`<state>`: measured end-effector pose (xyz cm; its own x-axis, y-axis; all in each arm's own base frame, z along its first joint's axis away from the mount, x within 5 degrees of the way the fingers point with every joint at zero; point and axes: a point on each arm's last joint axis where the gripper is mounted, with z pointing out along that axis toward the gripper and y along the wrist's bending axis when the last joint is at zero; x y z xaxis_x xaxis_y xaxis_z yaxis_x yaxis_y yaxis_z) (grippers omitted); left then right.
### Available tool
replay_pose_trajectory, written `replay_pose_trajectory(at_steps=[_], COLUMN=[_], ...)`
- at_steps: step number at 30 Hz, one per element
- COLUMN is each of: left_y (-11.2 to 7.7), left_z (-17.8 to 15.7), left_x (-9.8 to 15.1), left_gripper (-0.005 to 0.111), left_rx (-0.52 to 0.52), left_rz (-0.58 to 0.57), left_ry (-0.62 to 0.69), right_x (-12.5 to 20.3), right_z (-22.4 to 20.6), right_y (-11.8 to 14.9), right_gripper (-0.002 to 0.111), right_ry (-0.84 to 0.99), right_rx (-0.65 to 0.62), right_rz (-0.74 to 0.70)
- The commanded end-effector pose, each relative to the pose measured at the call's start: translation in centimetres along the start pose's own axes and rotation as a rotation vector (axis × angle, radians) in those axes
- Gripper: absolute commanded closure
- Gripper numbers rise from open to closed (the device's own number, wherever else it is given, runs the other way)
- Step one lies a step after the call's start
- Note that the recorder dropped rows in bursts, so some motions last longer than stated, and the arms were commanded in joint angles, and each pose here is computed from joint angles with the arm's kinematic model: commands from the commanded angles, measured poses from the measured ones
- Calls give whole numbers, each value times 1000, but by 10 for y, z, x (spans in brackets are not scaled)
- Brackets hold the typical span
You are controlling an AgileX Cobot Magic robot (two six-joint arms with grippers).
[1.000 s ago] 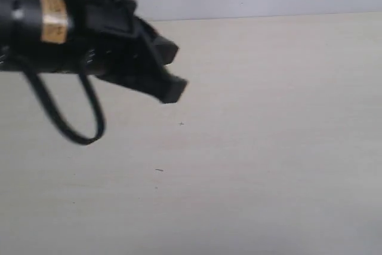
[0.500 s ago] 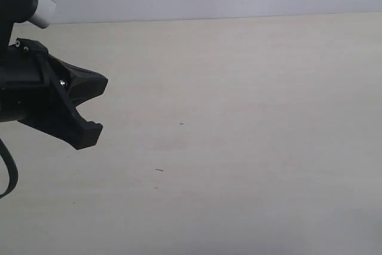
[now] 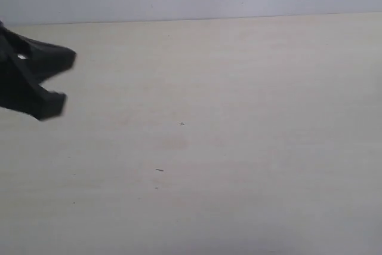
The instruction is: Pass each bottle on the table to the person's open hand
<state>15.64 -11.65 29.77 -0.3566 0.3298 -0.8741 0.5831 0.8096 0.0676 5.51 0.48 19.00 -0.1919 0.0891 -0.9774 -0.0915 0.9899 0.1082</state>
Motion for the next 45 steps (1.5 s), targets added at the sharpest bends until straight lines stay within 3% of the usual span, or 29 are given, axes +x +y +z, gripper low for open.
replay_pose_trajectory(at_steps=[1, 3, 8, 13, 20, 32, 45], left_y=[38, 48, 44, 30, 24, 23, 22], left_z=[-53, -78, -125, -144, -138, -124, -123], left_x=[3, 11, 42, 76, 112, 123, 123], left_gripper=[107, 107, 107, 107, 107, 107, 107], left_rx=[-196, -296, -457, -512, -533, -489, -485], left_rz=[-253, -344, -366, -382, -406, -471, -393], left_ry=[-169, -259, -427, -449, -377, -339, -341], right_x=[0, 0, 0, 0, 0, 0, 0], right_z=[0, 0, 0, 0, 0, 0, 0], right_y=[0, 0, 0, 0, 0, 0, 0], right_gripper=[108, 108, 108, 108, 108, 108, 108], right_ry=[-9, -9, -9, -9, -9, -9, -9], right_rx=[-4, -4, -4, -4, -4, -4, -4], right_rz=[-4, -4, -4, -4, -4, -4, -4])
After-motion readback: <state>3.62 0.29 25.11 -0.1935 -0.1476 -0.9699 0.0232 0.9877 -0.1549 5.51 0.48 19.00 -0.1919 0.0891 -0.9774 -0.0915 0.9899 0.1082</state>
